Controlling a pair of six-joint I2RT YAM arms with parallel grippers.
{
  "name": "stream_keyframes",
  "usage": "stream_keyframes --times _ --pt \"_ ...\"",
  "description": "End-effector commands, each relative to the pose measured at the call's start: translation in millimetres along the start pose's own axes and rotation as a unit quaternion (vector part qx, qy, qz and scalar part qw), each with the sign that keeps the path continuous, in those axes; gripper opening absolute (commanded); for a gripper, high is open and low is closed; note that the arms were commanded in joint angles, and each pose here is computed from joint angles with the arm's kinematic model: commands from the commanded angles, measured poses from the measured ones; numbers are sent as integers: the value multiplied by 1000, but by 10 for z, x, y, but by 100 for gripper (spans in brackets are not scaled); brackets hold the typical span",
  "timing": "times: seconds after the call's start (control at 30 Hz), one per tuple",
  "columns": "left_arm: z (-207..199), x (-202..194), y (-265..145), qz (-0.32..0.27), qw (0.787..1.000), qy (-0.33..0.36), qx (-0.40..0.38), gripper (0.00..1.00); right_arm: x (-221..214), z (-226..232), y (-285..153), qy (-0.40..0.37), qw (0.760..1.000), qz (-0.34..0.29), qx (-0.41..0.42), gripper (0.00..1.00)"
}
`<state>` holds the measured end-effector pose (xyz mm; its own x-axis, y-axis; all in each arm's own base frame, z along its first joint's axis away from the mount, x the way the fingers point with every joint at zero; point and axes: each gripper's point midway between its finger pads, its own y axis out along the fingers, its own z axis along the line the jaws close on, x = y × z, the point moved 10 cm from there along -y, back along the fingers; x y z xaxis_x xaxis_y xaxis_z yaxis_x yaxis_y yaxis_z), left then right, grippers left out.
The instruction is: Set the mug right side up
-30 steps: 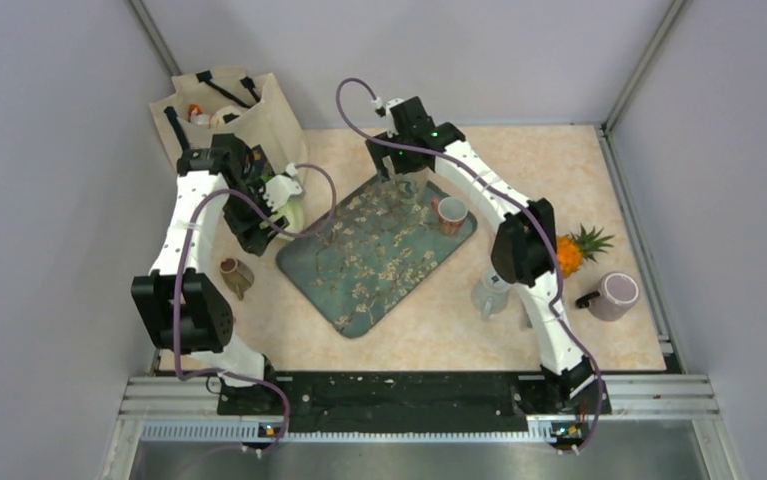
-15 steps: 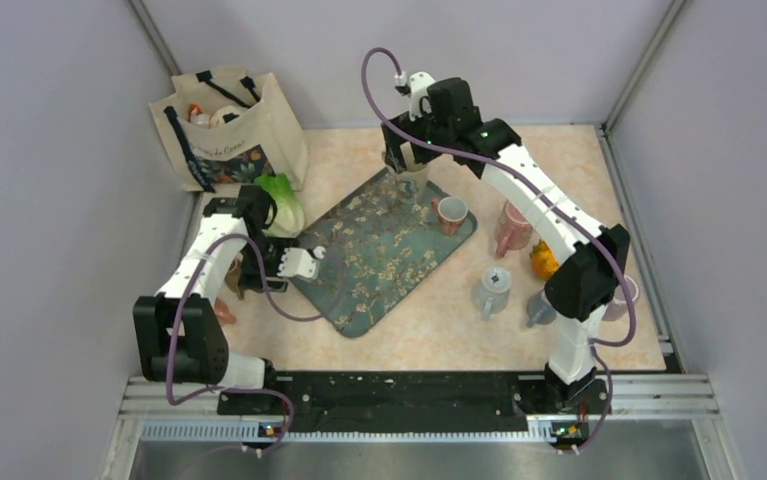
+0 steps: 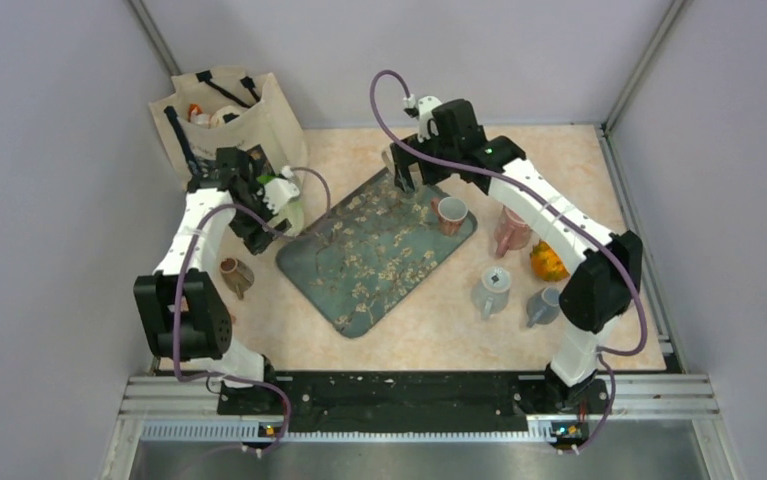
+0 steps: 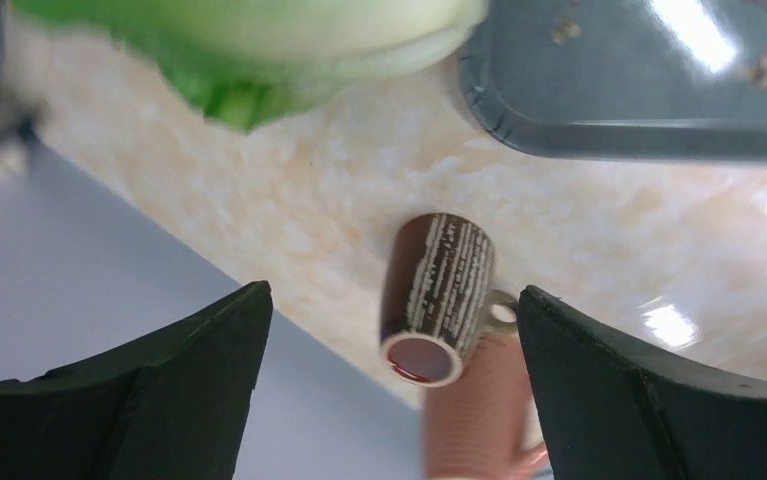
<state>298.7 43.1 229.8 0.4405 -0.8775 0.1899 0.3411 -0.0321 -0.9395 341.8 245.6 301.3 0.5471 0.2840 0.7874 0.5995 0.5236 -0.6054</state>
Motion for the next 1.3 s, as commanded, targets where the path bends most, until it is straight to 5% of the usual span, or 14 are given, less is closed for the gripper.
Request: stream_keyframes --times 0.0,0.1,0.2,0.47,0.8,0.97,1.1,1.23,1.27 --pt "6 -131 -147 -32 920 -389 45 99 174 23 -392 3 998 -60 -10 99" --pt "2 -301 -104 -26 840 -537 69 99 157 31 -382 7 998 -57 -5 99" --pt "-75 -430 -22 -11 816 -568 106 99 167 40 -391 8 998 -58 -1 99" --pt "-144 -581 271 25 811 -575 111 98 93 27 -418 9 999 -52 -8 99" --pt "-261 -681 454 45 806 -584 83 68 -17 20 -389 13 999 -46 -9 99" --pt "-265 -684 480 44 807 -584 79 65 -43 9 -391 11 999 -45 -12 99" --pt "-264 -690 533 53 805 -586 67 49 -63 13 -393 11 999 -48 -10 99" --pt "-280 -674 532 51 808 -585 49 5 -52 15 -422 16 998 -53 -13 99" --pt "-278 -673 524 52 808 -586 46 0 -46 16 -436 17 998 -56 -12 99"
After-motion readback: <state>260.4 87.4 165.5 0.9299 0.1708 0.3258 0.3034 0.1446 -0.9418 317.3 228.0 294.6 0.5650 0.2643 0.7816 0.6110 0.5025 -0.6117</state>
